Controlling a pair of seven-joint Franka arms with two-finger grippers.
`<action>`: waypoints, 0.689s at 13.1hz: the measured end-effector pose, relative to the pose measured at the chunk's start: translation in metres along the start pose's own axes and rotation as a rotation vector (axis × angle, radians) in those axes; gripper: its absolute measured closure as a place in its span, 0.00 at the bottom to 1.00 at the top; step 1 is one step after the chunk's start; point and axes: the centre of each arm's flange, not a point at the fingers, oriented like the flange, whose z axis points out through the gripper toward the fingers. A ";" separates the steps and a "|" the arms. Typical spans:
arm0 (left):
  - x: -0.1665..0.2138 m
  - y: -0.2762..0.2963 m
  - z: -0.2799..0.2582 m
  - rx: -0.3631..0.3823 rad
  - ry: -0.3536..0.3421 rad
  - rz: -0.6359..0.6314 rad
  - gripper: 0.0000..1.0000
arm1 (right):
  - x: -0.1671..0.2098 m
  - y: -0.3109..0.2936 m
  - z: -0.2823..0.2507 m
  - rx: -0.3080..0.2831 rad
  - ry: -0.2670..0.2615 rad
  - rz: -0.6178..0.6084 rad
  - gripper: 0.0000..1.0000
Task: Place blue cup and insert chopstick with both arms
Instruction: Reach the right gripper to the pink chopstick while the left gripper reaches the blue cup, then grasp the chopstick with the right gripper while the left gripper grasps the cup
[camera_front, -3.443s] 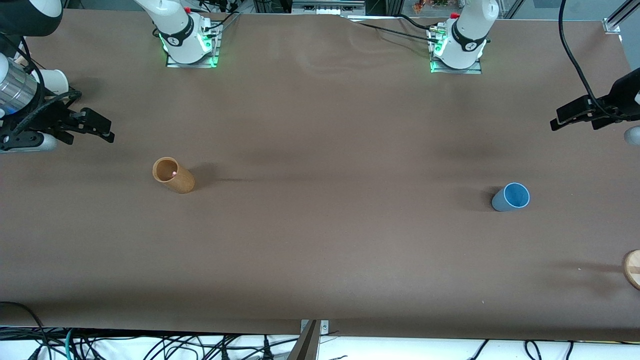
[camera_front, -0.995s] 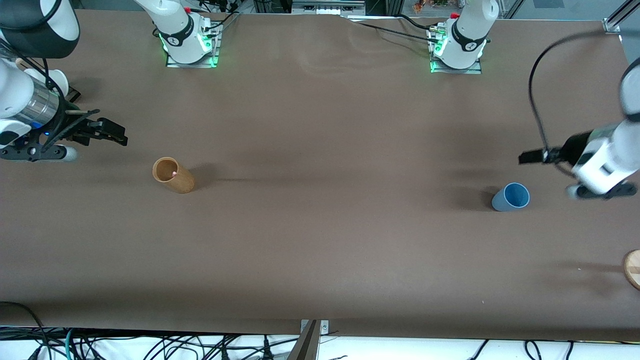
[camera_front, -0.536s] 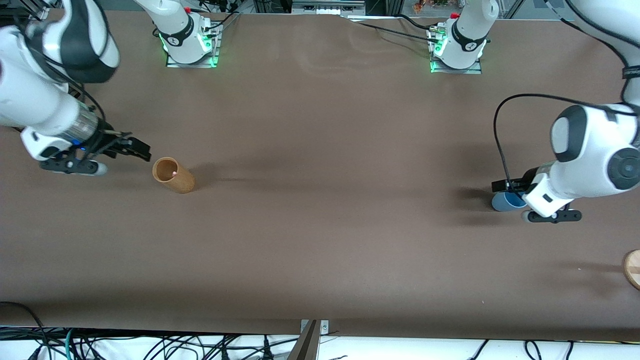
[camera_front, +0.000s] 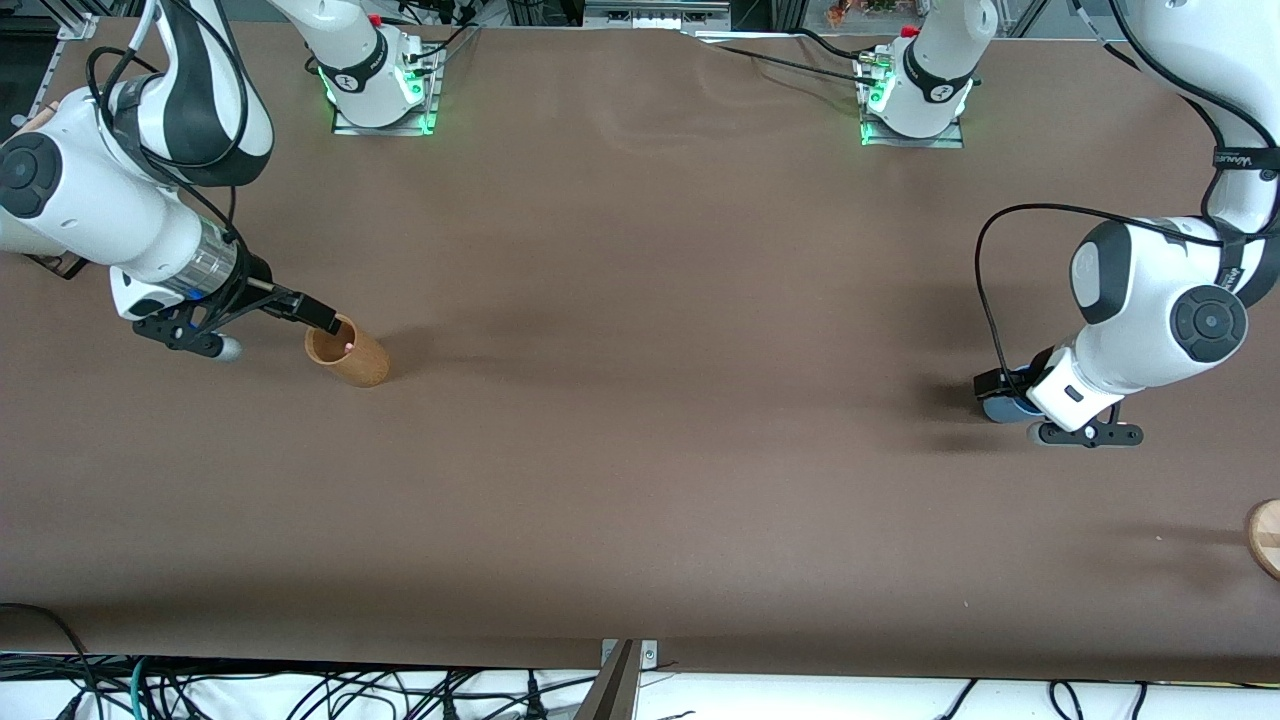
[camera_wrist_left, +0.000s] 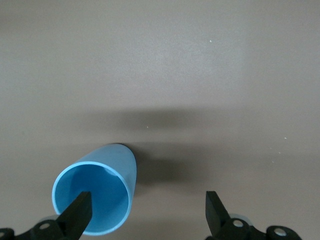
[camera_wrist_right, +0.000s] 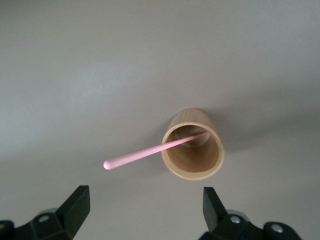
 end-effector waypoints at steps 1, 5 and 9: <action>-0.002 -0.001 0.006 0.000 0.006 0.001 0.00 | 0.001 0.001 0.000 0.005 0.008 0.082 0.00; -0.011 -0.001 0.026 0.000 0.029 0.010 0.00 | 0.004 0.013 0.028 0.001 0.005 0.453 0.00; -0.029 -0.001 0.057 -0.001 0.054 0.021 0.00 | 0.008 0.029 0.056 0.011 0.027 0.830 0.00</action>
